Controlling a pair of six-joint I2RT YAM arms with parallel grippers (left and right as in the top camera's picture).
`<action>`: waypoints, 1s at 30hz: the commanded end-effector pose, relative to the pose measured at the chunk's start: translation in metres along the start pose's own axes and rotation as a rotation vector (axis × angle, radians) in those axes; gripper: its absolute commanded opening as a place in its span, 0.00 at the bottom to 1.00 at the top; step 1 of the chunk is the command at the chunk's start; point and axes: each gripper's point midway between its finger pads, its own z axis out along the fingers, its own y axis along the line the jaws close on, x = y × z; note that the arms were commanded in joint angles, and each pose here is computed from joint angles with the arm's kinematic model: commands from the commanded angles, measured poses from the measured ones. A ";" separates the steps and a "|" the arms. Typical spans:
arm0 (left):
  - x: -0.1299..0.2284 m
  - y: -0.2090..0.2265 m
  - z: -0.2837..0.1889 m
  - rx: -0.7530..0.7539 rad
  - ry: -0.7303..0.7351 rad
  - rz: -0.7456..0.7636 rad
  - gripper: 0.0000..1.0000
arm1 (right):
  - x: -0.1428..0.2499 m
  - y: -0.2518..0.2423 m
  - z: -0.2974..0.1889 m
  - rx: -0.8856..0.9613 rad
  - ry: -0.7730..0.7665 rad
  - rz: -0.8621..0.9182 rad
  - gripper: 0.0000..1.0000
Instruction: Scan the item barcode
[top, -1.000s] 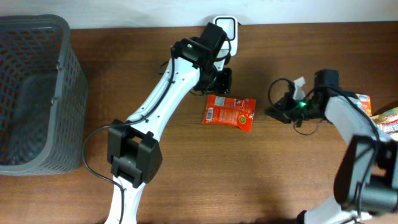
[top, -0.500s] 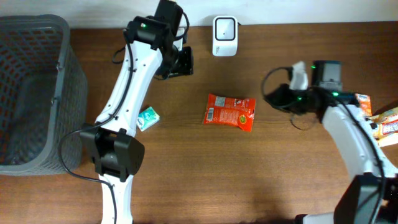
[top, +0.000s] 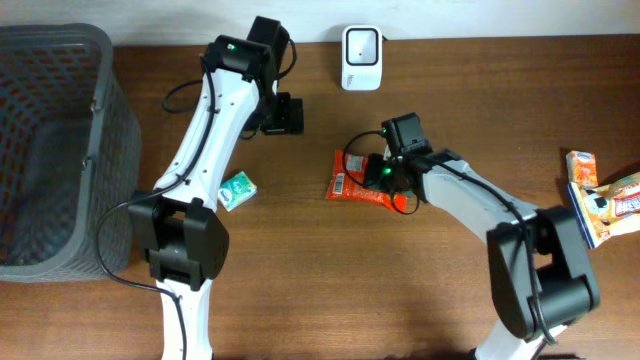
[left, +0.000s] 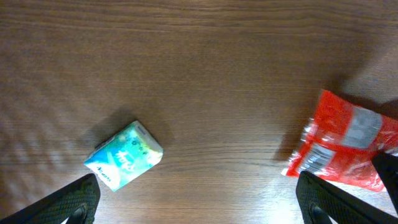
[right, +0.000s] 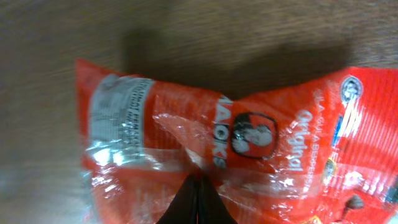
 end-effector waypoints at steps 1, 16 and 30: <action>0.004 0.007 -0.008 -0.019 -0.002 0.006 0.99 | -0.005 -0.031 0.007 0.122 -0.021 0.077 0.04; 0.004 -0.002 -0.009 -0.013 -0.014 0.023 0.99 | -0.027 0.049 -0.046 -0.163 0.007 -0.063 0.05; -0.002 0.001 -0.009 -0.037 -0.041 -0.046 0.99 | 0.007 0.020 0.028 0.047 0.092 -0.017 0.04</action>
